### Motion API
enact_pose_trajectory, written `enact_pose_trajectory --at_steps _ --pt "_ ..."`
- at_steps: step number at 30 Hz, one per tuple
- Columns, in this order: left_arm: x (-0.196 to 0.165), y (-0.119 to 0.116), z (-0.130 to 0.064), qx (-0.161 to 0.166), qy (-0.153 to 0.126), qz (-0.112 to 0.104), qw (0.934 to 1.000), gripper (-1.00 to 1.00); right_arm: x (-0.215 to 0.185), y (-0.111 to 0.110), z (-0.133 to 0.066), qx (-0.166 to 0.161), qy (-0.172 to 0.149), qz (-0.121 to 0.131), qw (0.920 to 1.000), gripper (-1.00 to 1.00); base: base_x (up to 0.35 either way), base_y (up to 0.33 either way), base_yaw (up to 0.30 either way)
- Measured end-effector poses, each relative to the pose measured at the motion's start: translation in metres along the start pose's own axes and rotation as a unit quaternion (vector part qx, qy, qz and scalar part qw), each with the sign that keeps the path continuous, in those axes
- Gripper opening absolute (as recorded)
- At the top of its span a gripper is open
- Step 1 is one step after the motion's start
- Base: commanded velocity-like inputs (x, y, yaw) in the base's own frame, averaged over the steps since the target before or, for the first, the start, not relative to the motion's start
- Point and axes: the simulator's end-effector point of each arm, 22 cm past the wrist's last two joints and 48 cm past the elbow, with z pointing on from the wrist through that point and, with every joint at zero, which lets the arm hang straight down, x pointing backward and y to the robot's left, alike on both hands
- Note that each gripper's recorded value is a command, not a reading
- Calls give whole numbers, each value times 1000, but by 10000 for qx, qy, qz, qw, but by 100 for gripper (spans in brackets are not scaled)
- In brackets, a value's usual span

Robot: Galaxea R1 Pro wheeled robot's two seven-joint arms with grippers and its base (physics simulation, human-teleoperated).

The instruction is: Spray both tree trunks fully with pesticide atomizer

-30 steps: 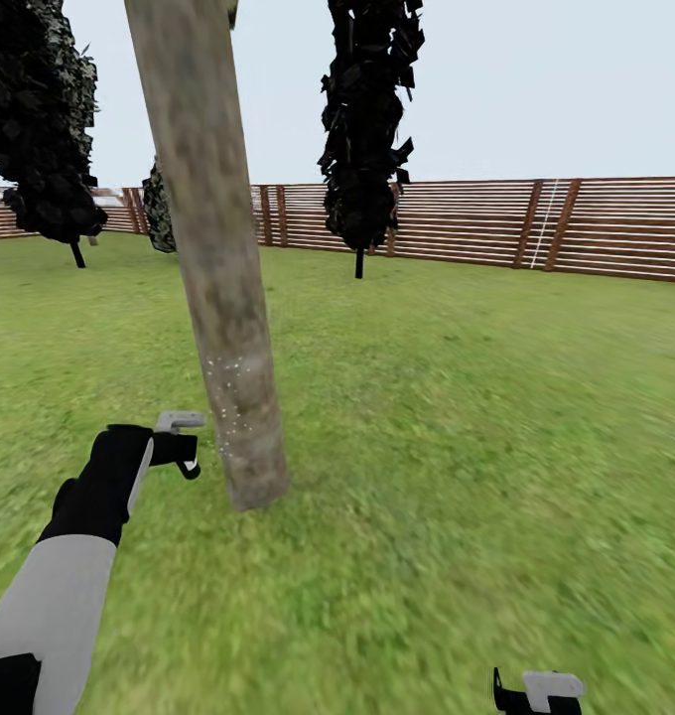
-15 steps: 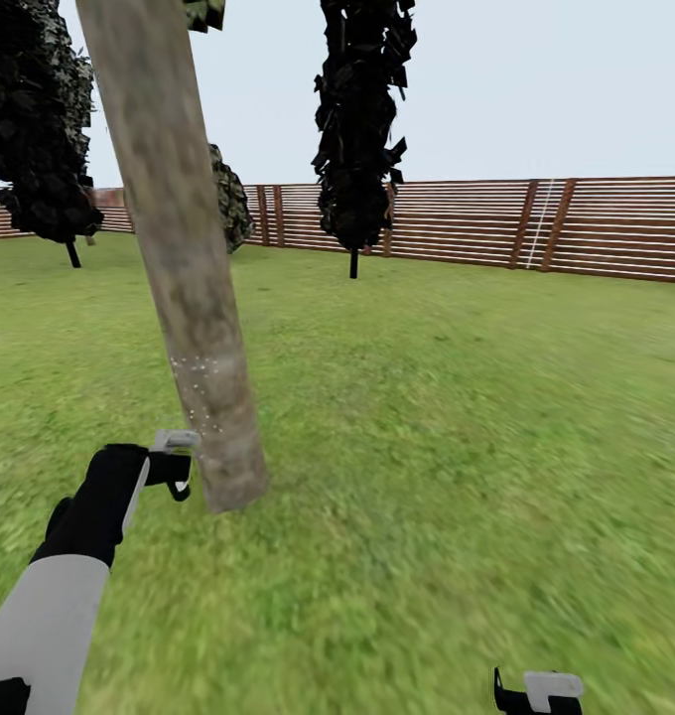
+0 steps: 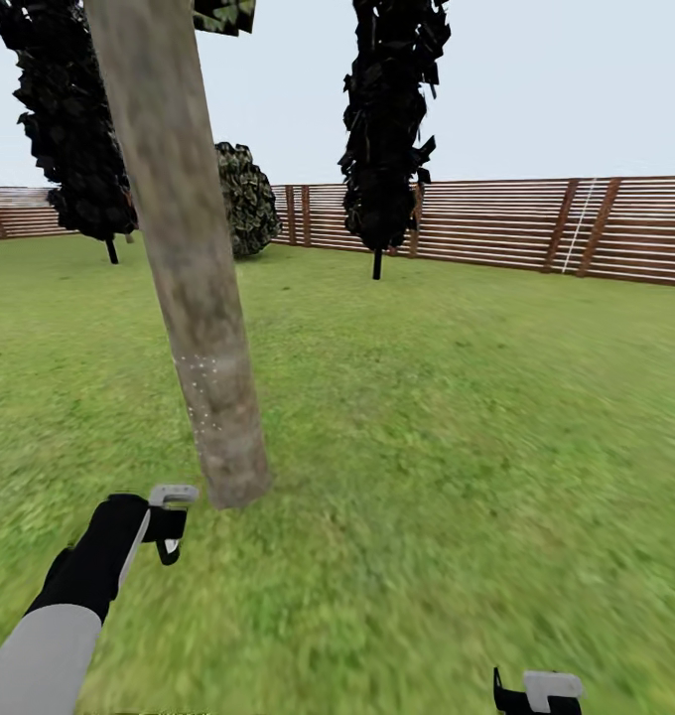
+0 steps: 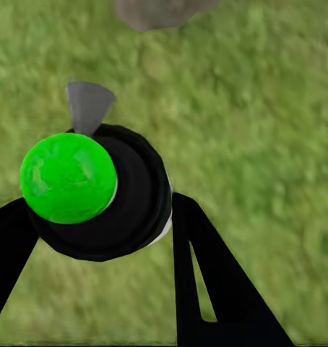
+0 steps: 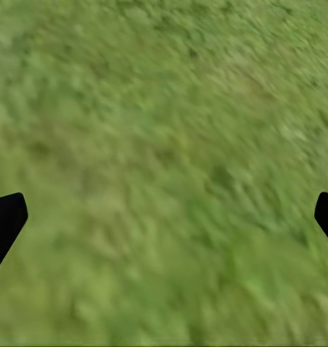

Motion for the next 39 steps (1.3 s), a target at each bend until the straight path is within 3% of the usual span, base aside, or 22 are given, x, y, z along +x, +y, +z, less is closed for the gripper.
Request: enact_pose_trajectory --at_steps 7,11,18,26,39 --pt "9 2 3 -44 70 -3 10000 -100 0 0 0 0 -1 0 10000 100 126 -274 52" --pt "8 9 3 -343 60 10 9994 -100 0 0 0 0 -1 0 10000 100 139 -271 1" --pt "-1 12 3 -492 -132 22 9987 -100 0 0 0 0 -1 0 10000 100 151 -264 17" --pt "0 20 2 -553 -142 28 9984 -100 0 1 0 -3 -1 3 10000 100 161 -257 244" --pt "1 11 4 -498 -135 59 9987 -100 0 1 0 -3 0 3 10000 100 178 -223 261"
